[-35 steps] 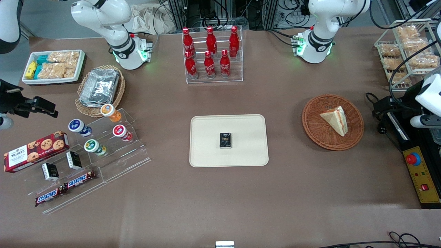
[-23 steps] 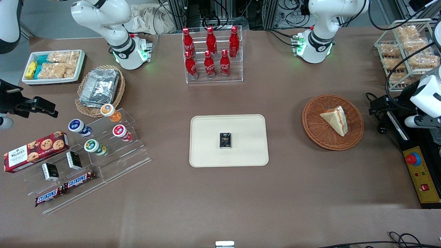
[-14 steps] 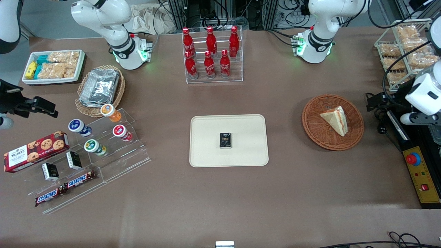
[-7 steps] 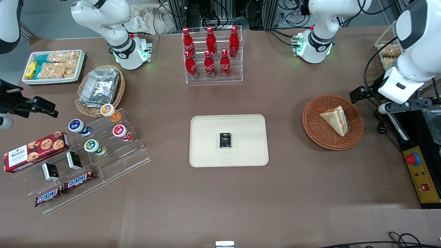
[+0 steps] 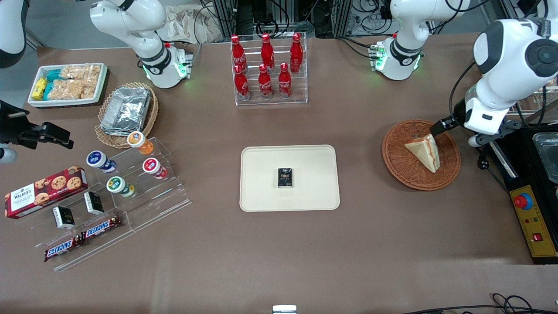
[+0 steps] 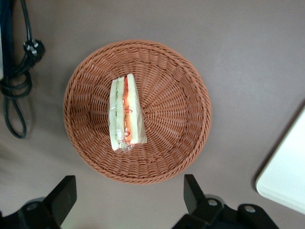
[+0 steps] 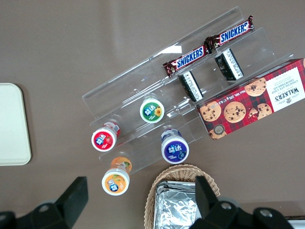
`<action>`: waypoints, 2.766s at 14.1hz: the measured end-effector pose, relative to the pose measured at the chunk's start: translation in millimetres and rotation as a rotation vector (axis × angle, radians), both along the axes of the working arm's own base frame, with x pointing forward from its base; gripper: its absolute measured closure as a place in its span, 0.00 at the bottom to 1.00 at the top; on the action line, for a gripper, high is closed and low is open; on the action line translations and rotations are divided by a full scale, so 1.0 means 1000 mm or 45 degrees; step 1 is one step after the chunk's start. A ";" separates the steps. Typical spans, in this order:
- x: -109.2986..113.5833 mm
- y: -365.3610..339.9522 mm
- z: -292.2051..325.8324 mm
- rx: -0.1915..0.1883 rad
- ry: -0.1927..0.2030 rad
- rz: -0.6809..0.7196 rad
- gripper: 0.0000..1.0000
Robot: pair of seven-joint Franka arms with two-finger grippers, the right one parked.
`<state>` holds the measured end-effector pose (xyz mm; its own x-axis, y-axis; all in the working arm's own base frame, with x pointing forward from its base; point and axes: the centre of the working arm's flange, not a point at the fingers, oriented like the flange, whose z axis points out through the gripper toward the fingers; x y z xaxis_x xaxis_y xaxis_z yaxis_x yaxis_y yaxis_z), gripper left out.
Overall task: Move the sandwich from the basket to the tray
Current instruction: 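Move the left gripper down over the wrapped sandwich in the basket, then close the left gripper on the sandwich and lift it, then carry the sandwich with the left gripper over to the white tray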
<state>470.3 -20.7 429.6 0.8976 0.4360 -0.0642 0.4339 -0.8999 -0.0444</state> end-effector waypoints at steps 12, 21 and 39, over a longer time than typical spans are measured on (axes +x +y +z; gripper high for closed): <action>-0.036 0.019 -0.133 0.002 -0.011 0.202 0.00; -0.034 0.028 -0.193 0.013 0.047 0.227 0.04; 0.000 0.015 -0.045 0.062 0.036 0.094 0.74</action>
<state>470.1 -5.7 384.6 0.8611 0.5041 -0.0661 0.4969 -0.8620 -0.1006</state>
